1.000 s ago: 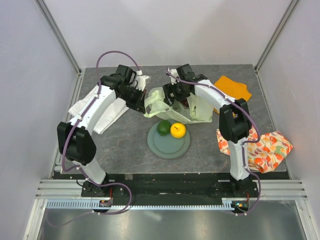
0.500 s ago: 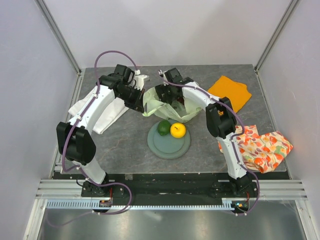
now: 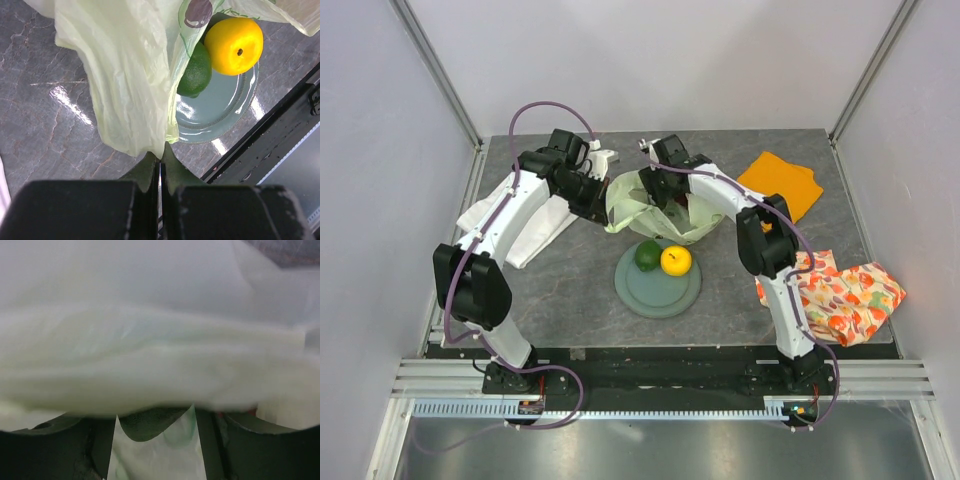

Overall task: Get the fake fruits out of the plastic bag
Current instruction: Take out the fake fruit from the plastic bag, then place the fake fruit on the plate.

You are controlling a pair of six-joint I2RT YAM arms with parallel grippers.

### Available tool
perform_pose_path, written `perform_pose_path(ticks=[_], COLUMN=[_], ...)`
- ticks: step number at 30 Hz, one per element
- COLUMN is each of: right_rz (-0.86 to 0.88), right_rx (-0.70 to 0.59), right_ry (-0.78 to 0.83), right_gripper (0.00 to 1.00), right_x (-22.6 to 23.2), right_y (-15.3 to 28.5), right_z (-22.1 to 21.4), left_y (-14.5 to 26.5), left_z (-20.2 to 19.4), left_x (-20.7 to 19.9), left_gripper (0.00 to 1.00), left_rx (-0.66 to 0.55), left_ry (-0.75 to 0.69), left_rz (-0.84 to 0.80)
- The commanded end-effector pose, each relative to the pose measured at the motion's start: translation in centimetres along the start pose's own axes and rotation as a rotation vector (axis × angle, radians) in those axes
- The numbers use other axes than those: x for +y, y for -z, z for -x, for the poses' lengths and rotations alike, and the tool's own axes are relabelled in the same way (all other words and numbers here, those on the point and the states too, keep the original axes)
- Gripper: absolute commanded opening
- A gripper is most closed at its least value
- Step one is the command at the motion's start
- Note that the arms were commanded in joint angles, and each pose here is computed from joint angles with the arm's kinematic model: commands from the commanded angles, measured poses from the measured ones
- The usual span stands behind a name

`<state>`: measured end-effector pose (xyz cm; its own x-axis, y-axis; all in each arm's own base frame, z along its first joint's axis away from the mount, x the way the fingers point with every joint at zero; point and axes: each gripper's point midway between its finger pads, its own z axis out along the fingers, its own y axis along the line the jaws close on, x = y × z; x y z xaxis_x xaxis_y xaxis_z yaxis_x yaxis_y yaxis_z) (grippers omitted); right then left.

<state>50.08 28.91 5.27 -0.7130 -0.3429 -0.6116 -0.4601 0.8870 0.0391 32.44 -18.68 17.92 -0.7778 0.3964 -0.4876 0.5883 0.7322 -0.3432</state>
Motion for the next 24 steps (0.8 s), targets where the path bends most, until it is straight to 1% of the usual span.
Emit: perform_pose_path(ticks=[1,3,4,5,8,10,11,12,13,14,15,16,18,22,24], right_rz=[0.094,0.153,0.159,0.169,0.230,0.303,0.327,0.378,0.415,0.437,0.461,0.506,0.541,0.579,0.589], right_rx=[-0.166,-0.129,-0.163,-0.132,-0.126,-0.156,-0.175,-0.217,-0.212,-0.211,-0.178,-0.167,-0.154,-0.086,-0.002], right_ry=[0.117,0.145,0.183,0.193,0.240,0.271,0.298,0.327,0.365,0.440,0.477,0.524,0.562,0.669,0.705], right_gripper=[0.52,0.52,0.51,0.51,0.50,0.50,0.50,0.50,0.51,0.51,0.51,0.51,0.51,0.51,0.50], right_x=[1.0,1.5,1.6,1.6,2.5,3.7,4.1,5.2,6.4,7.2,8.0,9.8,11.2,13.8,14.5], right_y=[11.2,13.0,15.4,15.7,18.3,20.5,21.2,23.0,23.4,23.7,24.0,24.5,24.6,22.9,21.6], right_z=[4.9,3.0,3.5,1.8,-1.0,-2.2,-2.3,-2.1,-2.9,-3.4,-4.6,-5.6,-6.4,-7.5,-9.1], left_y=[0.3,0.3,0.3,0.3,0.2,0.4,0.5,0.8,1.0,1.3,1.6,1.7,2.2,2.9,3.3], left_z=[3.0,3.7,4.3,4.5,5.5,6.1,6.3,6.6,6.9,7.3,7.7,7.9,8.4,8.8,8.9], left_x=[-0.1,-0.2,-0.1,-0.2,-0.5,-1.0,-1.0,-1.3,-1.3,-1.6,-1.7,-1.9,-2.0,-1.5,-1.6], left_gripper=[0.01,0.01,0.02,0.02,0.02,0.02,0.02,0.02,0.02,0.02,0.01,0.02,0.01,0.02,0.01], left_rx=[-0.084,-0.096,-0.104,-0.108,-0.123,-0.136,-0.142,-0.152,-0.162,-0.174,-0.187,-0.194,-0.214,-0.233,-0.240], left_ry=[-0.015,-0.019,-0.022,-0.023,-0.022,-0.016,-0.015,-0.016,-0.016,-0.022,-0.028,-0.030,-0.041,-0.065,-0.075], left_rz=[-0.003,-0.008,-0.010,-0.015,-0.043,-0.059,-0.062,-0.066,-0.066,-0.074,-0.075,-0.077,-0.076,-0.034,-0.021])
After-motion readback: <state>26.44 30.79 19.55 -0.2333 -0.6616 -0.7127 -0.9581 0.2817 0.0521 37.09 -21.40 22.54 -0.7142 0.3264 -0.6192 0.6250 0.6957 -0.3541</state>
